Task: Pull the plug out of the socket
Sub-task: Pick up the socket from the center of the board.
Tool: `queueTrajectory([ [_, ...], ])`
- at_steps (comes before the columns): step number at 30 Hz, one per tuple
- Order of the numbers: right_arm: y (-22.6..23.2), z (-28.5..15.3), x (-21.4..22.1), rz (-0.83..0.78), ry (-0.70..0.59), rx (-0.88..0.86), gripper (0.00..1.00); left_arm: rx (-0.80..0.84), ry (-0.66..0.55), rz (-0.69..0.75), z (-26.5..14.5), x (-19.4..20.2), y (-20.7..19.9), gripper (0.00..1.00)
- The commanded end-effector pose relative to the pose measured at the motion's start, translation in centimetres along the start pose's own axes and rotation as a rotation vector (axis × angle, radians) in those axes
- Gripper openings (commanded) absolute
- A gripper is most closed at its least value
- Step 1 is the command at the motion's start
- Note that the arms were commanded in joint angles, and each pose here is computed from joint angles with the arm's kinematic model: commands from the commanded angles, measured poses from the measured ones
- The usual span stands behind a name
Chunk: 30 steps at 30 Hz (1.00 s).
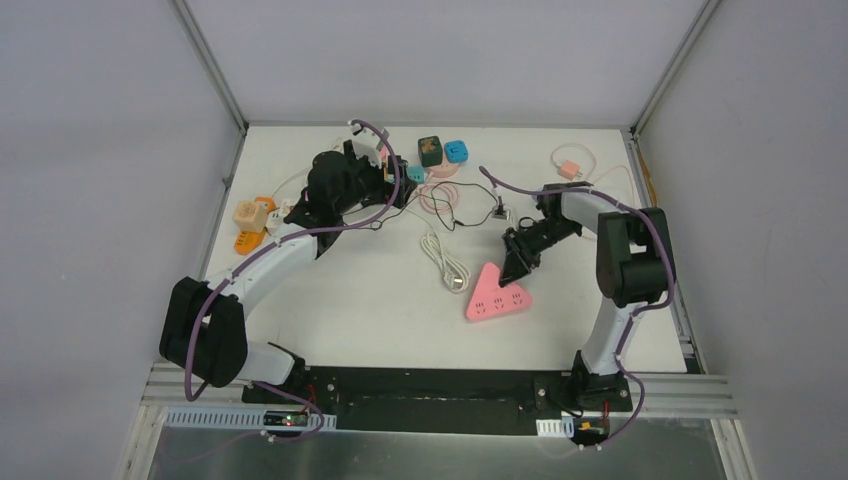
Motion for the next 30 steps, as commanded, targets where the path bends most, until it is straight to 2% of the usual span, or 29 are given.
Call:
queueTrajectory([
  [1,-0.4,-1.1,-0.9,-0.12,-0.047,0.006,0.0,0.022,-0.069,0.031,-0.8,-2.0,-0.4,0.99],
  [8,0.4,-2.4,-1.3,-0.169,-0.085,0.027,0.0,0.022,-0.074,0.032,-0.9,-2.1,-0.4,0.99],
  [30,1.0,-10.2,-0.3,-0.152,-0.212,0.266,0.0,0.023,-0.074,0.029,-0.8,-2.0,-0.4,0.99],
])
Point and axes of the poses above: each gripper's point midway between its finger pads, its own z axis out along the fingers, its own y axis along the line the jaws close on, x = y × z, the point moved 6 cm from there along -z, back along the fingers, and after that the axes turned 14 degrees about -z, right-handed, at the moved point
